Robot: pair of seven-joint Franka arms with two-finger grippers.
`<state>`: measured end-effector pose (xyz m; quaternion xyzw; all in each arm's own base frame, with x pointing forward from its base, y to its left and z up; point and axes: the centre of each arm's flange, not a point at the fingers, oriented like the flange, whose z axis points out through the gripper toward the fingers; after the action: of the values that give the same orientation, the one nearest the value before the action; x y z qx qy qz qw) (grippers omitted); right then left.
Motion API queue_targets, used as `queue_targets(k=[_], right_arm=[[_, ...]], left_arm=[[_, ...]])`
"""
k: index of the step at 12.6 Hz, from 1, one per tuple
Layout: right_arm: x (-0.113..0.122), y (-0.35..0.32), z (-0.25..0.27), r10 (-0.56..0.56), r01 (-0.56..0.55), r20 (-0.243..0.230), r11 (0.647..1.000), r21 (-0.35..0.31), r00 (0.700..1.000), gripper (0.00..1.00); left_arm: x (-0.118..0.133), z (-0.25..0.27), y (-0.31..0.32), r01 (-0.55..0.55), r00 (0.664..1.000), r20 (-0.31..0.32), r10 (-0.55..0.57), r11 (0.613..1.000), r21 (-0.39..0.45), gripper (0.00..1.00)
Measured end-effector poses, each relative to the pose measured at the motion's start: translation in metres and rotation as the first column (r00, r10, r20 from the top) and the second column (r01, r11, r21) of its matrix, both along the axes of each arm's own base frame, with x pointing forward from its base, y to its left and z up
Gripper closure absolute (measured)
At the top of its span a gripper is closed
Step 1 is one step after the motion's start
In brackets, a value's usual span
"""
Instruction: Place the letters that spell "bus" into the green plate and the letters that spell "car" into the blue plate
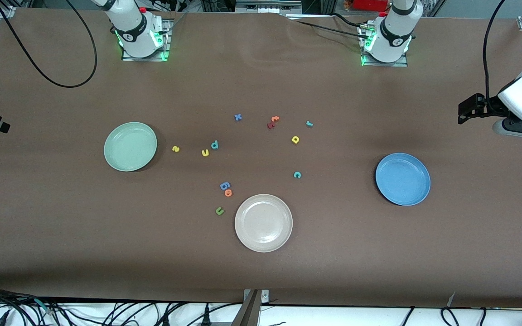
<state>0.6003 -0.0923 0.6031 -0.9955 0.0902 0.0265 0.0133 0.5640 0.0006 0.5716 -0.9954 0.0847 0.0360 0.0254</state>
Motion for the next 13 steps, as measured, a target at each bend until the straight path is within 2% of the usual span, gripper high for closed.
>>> queue_targets(k=[4,9,13], right_arm=[[0.0008,0.0051,0.0000,0.008,-0.008,0.000,1.000,0.000,1.000,0.00],[0.0009,0.0056,0.0000,0.009,-0.009,0.000,1.000,0.000,1.000,0.00],[0.0009,0.0056,-0.0001,0.009,-0.009,0.000,1.000,0.000,1.000,0.00]], left_arm=[[-0.0002,0.0008,-0.0009,-0.101,0.995,0.007,0.101,0.995,0.005,0.00],[-0.0003,0.0017,-0.0018,-0.151,0.989,0.009,0.151,0.988,-0.013,0.00],[0.0023,-0.0050,-0.0068,-0.143,0.990,-0.003,0.143,0.990,-0.012,0.00]])
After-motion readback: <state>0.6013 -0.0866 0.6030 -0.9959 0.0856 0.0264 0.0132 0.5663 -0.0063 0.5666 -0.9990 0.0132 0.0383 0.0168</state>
